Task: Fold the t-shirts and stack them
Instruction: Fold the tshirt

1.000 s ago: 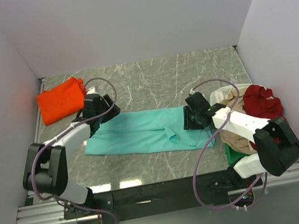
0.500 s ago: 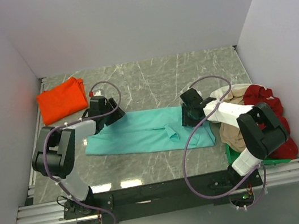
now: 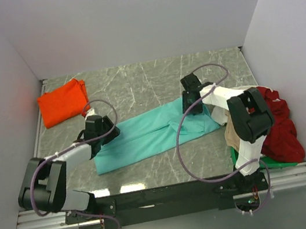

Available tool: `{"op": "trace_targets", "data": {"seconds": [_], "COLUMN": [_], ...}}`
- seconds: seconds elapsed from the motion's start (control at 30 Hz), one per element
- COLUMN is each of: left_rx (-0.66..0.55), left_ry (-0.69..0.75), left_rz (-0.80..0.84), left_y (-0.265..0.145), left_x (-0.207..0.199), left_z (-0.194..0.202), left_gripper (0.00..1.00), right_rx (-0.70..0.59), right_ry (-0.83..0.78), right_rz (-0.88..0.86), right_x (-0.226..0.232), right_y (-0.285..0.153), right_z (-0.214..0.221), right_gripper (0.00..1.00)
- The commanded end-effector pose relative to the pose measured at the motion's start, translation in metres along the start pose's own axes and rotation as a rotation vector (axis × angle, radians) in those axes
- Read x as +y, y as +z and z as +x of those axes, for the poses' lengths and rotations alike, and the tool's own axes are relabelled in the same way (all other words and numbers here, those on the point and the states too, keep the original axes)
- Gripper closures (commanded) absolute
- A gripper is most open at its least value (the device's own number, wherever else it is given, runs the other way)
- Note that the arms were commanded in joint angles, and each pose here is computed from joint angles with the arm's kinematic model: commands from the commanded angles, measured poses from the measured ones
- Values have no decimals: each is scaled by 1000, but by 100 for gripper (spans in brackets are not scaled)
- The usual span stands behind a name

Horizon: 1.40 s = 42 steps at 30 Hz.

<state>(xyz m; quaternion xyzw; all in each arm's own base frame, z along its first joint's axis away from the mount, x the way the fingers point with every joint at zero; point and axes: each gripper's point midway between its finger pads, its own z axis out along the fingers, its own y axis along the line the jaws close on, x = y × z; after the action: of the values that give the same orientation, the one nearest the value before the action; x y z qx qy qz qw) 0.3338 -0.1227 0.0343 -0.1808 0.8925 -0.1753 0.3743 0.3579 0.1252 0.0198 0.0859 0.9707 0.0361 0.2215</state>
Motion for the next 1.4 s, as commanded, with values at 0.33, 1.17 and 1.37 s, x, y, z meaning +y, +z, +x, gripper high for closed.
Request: {"op": "trace_targets", "data": {"seconds": [0.33, 1.17, 1.37], "left_rx": [-93, 27, 67], "left_ry": [42, 110, 102], "left_rz": [103, 100, 107], "left_y": [-56, -28, -29], "left_x": [-36, -34, -26], "left_z": [-13, 29, 46], "left_gripper": [39, 39, 39], "right_rx": [-89, 67, 109], "right_ry": [-78, -64, -77], "right_rz": [-27, -130, -111], "right_x": [26, 40, 43], "right_y": [-24, -13, 6], "right_z": [-79, 18, 18], "right_gripper": [49, 50, 50]}}
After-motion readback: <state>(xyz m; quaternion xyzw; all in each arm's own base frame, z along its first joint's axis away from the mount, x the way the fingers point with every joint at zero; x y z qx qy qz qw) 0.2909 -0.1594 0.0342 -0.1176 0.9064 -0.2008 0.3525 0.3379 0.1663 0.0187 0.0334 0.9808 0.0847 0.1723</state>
